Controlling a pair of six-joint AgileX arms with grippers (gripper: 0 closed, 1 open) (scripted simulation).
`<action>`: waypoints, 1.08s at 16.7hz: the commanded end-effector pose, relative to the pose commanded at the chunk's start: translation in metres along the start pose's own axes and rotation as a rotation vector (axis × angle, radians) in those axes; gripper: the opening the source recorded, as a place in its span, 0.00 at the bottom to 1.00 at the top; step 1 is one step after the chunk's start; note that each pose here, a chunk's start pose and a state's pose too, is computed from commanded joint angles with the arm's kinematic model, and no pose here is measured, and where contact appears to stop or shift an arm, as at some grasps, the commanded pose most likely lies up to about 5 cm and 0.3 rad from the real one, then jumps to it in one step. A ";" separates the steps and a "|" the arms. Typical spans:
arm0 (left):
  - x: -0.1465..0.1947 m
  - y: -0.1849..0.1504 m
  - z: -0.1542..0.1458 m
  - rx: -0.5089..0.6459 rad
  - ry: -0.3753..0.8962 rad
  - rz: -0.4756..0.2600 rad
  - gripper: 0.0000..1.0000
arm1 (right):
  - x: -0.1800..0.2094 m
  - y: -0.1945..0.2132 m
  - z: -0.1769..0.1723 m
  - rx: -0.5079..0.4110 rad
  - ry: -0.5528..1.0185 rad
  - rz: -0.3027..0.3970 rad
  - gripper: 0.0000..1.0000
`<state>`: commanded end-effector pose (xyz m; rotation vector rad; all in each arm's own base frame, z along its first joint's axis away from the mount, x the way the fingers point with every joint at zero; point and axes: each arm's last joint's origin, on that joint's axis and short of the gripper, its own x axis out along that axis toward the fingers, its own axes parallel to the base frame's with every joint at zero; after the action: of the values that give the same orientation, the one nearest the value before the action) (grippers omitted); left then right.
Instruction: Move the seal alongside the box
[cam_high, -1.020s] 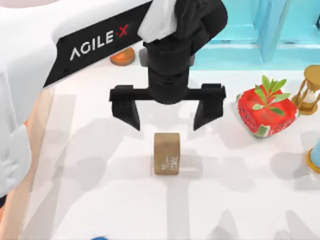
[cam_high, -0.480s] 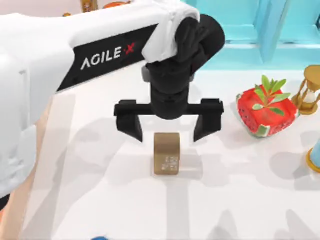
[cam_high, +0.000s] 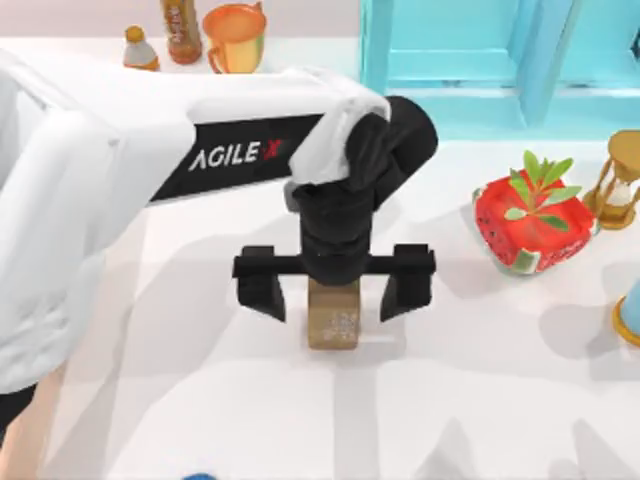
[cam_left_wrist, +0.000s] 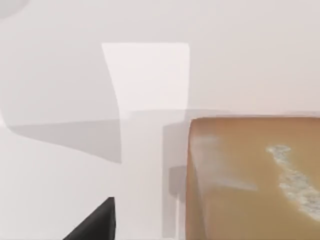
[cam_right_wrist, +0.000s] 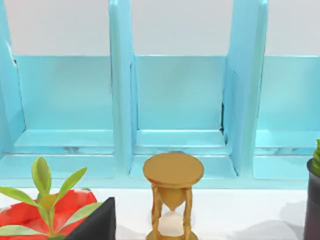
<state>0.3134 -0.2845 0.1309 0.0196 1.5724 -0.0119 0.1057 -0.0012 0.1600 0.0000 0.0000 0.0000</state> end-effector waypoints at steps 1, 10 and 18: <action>0.000 0.000 0.000 0.000 0.000 0.000 1.00 | 0.000 0.000 0.000 0.000 0.000 0.000 1.00; 0.000 0.000 0.000 0.000 0.000 0.000 0.40 | 0.000 0.000 0.000 0.000 0.000 0.000 1.00; 0.000 0.000 0.000 0.000 0.000 0.000 0.00 | 0.000 0.000 0.000 0.000 0.000 0.000 1.00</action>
<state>0.3134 -0.2845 0.1309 0.0196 1.5724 -0.0119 0.1057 -0.0012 0.1600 0.0000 0.0000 0.0000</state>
